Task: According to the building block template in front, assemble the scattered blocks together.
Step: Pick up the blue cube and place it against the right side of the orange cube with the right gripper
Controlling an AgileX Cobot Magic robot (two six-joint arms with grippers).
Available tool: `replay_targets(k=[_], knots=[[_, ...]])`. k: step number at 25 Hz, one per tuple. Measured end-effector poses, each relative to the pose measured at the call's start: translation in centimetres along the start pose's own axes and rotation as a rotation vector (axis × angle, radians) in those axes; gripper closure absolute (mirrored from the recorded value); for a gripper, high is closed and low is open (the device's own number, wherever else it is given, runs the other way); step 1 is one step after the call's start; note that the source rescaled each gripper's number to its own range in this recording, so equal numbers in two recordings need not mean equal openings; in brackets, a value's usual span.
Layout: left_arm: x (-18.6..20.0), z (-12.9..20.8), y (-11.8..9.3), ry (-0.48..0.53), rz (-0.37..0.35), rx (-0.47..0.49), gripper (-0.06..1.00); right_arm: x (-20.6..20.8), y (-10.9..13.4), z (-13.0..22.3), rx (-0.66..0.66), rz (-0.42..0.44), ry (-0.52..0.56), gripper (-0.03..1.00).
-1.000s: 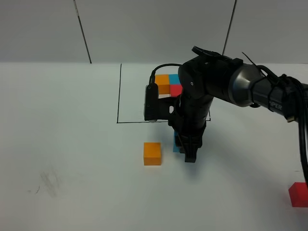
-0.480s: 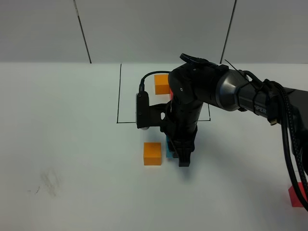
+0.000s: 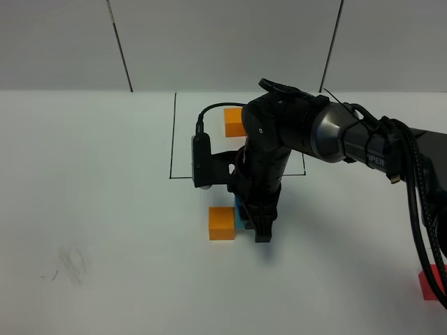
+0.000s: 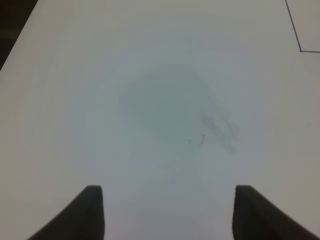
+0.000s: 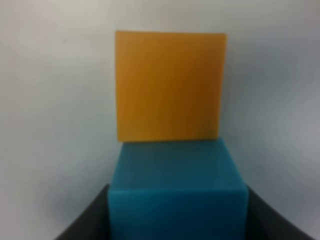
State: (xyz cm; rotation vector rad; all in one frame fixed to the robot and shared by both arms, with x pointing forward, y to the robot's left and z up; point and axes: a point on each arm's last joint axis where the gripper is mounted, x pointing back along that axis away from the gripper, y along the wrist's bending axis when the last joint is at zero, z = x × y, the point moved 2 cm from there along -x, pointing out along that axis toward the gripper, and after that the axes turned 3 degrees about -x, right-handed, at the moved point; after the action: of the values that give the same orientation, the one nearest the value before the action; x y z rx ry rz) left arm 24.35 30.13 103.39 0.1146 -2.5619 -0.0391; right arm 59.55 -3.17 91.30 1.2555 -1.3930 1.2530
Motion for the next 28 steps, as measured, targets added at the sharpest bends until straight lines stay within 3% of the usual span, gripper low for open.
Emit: replay_targets(k=[20,28], knots=[[0.0,0.0,0.0,0.000,0.000,0.000,0.71,-3.2,0.5,-0.2,0.003,-0.045,0.020,0.74],[0.0,0.0,0.0,0.000,0.000,0.000,0.71,-3.3,0.2,0.2,0.018,-0.022,0.051,0.74]])
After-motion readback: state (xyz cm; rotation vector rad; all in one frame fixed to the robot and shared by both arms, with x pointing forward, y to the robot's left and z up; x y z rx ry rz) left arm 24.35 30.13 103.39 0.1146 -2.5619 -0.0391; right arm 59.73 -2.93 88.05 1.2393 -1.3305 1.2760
